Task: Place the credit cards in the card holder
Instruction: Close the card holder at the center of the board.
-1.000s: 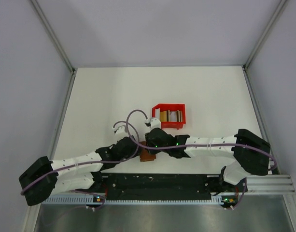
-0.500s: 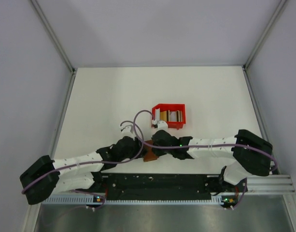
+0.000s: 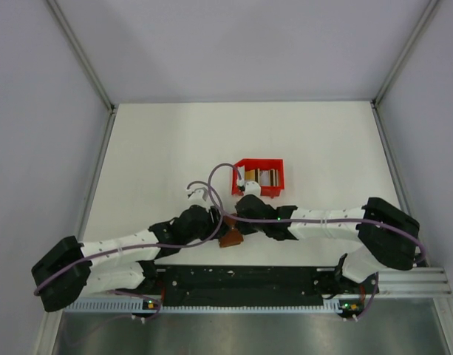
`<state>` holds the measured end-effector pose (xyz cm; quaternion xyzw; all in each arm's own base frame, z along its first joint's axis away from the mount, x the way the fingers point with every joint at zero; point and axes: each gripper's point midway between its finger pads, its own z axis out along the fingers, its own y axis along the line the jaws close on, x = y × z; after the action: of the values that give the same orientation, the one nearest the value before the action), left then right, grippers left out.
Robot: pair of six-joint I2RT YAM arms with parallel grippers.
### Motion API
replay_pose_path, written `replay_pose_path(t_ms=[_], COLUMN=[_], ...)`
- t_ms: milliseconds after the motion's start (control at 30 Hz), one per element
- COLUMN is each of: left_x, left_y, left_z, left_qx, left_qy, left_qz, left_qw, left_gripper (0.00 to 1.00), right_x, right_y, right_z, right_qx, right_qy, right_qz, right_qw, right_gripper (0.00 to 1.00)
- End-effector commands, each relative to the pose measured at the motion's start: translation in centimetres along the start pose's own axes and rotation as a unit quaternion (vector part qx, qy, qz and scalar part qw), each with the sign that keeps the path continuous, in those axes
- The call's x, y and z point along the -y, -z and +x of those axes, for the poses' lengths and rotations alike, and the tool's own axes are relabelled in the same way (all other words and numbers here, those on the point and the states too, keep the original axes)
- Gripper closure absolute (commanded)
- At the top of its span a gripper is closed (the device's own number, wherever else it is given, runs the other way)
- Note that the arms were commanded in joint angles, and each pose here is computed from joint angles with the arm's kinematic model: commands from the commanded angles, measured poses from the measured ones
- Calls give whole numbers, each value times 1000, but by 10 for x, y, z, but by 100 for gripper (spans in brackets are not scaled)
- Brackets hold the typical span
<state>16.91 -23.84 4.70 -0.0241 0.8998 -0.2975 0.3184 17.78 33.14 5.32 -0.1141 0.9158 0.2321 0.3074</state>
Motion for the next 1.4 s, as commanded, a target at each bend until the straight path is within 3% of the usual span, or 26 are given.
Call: replay_pose_path(t_ms=[0, 500, 1367], left_x=[22, 16, 2], left_y=[-4, -11, -19], left_z=[-16, -16, -1], left_qx=[17, 18, -30], left_qy=[-12, -12, -52], left_qz=[21, 4, -42], left_qw=[1000, 1000, 997], left_gripper=[42, 42, 46], right_x=[-2, -4, -4], right_y=[3, -7, -16], right_z=[-15, -11, -9], right_qx=[20, 8, -2], right_qy=[-8, 0, 3], right_qz=[-2, -2, 0], right_qw=[1000, 1000, 1000], right_gripper=[94, 94, 94])
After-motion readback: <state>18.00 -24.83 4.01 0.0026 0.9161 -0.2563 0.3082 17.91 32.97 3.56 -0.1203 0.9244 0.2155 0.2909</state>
